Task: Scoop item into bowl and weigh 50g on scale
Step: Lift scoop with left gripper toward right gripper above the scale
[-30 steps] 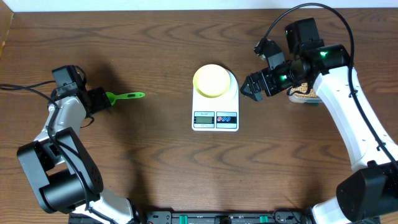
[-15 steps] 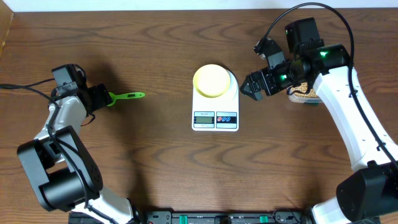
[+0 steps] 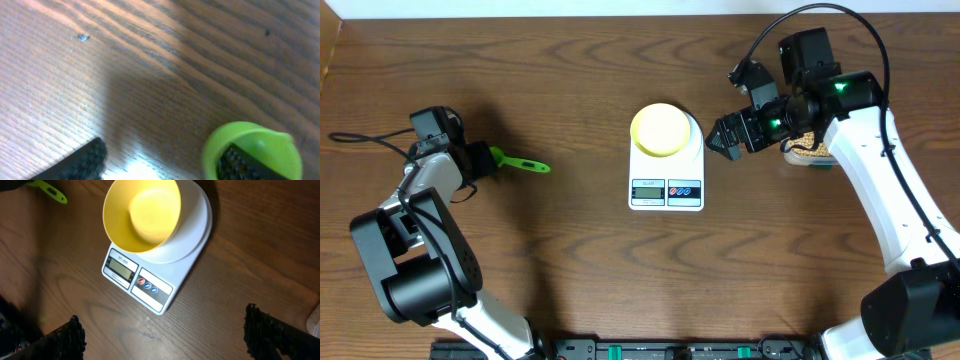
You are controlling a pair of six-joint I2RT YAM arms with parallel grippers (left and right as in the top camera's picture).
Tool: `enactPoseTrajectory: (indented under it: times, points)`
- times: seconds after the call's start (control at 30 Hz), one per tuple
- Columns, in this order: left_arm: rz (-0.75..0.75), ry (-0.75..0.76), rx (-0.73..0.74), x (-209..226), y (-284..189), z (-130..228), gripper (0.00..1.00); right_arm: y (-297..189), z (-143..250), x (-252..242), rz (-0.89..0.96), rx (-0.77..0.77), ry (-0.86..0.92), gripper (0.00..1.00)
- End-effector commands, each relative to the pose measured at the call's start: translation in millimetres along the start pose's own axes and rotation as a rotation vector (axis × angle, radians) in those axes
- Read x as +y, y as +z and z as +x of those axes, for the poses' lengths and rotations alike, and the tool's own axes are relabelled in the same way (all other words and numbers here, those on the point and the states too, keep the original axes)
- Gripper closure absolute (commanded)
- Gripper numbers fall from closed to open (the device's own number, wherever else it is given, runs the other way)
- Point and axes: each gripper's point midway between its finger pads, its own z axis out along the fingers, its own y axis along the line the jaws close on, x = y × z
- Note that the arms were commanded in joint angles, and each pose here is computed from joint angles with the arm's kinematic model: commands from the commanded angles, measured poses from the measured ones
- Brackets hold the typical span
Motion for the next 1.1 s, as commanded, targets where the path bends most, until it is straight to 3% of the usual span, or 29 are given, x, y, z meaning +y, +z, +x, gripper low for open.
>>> enactPoseTrajectory:
  times: [0.0, 0.2, 0.27, 0.43, 0.57, 0.77, 1.07]
  points:
    - [-0.002, 0.01, 0.004, 0.5, 2.1, 0.9, 0.55, -9.8, -8.1, 8.2, -0.011, -0.036, 0.002, 0.01]
    - [-0.002, 0.009, 0.004, 0.5, 2.1, 0.9, 0.87, -9.8, -8.0, 8.2, -0.011, -0.035, 0.009, 0.01]
    - [-0.002, 0.009, 0.004, 0.6, 2.1, 1.0, 0.92, -9.8, -8.1, 8.2, -0.011, -0.036, 0.009, 0.01]
    - [0.02, -0.009, 0.022, -3.2, 1.9, 5.0, 0.93, -9.8, -9.3, 8.0, -0.011, -0.04, 0.025, 0.01]
    - [0.16, -0.051, 0.066, -27.3, -12.4, 7.4, 0.93, -10.3, -16.6, 9.9, -0.024, -0.069, 0.036, 0.01]
    - [0.48, -0.184, 0.017, -83.6, -89.2, -23.8, 0.93, -13.1, -32.5, 26.2, -0.12, -0.134, 0.001, 0.01]
    - [0.658, -0.152, -0.112, -169.1, -201.9, -28.8, 0.93, -20.6, -55.1, 88.1, -0.39, -0.211, -0.032, 0.04]
